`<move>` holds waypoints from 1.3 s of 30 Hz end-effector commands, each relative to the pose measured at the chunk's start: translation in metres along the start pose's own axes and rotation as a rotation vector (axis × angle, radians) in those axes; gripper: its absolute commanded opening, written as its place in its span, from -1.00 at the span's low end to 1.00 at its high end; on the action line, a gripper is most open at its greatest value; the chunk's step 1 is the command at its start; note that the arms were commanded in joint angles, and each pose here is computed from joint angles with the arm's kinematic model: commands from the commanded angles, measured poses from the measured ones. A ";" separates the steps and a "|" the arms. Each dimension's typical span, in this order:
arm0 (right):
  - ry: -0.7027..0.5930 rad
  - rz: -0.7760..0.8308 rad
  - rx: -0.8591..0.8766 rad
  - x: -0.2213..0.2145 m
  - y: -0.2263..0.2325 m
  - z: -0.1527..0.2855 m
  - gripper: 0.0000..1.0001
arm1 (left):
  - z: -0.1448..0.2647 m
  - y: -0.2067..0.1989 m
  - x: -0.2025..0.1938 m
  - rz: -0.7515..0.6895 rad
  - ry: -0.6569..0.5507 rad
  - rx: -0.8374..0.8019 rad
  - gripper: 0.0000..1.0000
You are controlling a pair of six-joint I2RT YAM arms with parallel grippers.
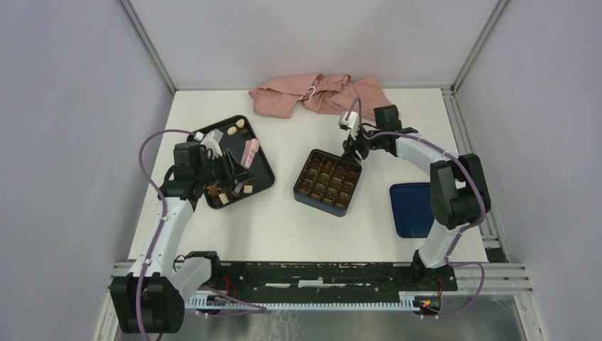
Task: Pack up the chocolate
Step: Place the fake chocolate in the packing box.
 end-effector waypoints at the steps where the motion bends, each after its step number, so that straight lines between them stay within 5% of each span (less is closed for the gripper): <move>1: 0.075 0.025 -0.026 -0.002 -0.005 -0.003 0.24 | 0.009 -0.021 0.021 -0.019 -0.085 -0.068 -0.88; 19: 0.180 0.077 -0.072 -0.016 -0.009 -0.017 0.13 | -0.015 -0.074 -0.005 -0.083 0.032 -0.179 -0.89; 25: 0.207 0.115 -0.079 -0.016 -0.006 -0.023 -0.21 | -0.027 -0.086 -0.019 -0.105 0.076 -0.187 -0.89; 33: 0.188 0.143 -0.099 -0.004 -0.006 -0.017 -0.93 | -0.036 -0.090 -0.032 -0.115 0.110 -0.192 -0.90; 39: 0.126 0.166 -0.144 0.025 -0.004 -0.002 -1.00 | -0.041 -0.101 -0.043 -0.145 0.124 -0.227 -0.90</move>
Point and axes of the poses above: each gripper's point midway between its finger pads, its own z axis back along the fingers, its own y axis along the line the jaws close on, x = y × z, the point moved 1 cm from there along z, back along the fingers, and after that the axes turned 9 degrees about -z, right-handed, at the moved point
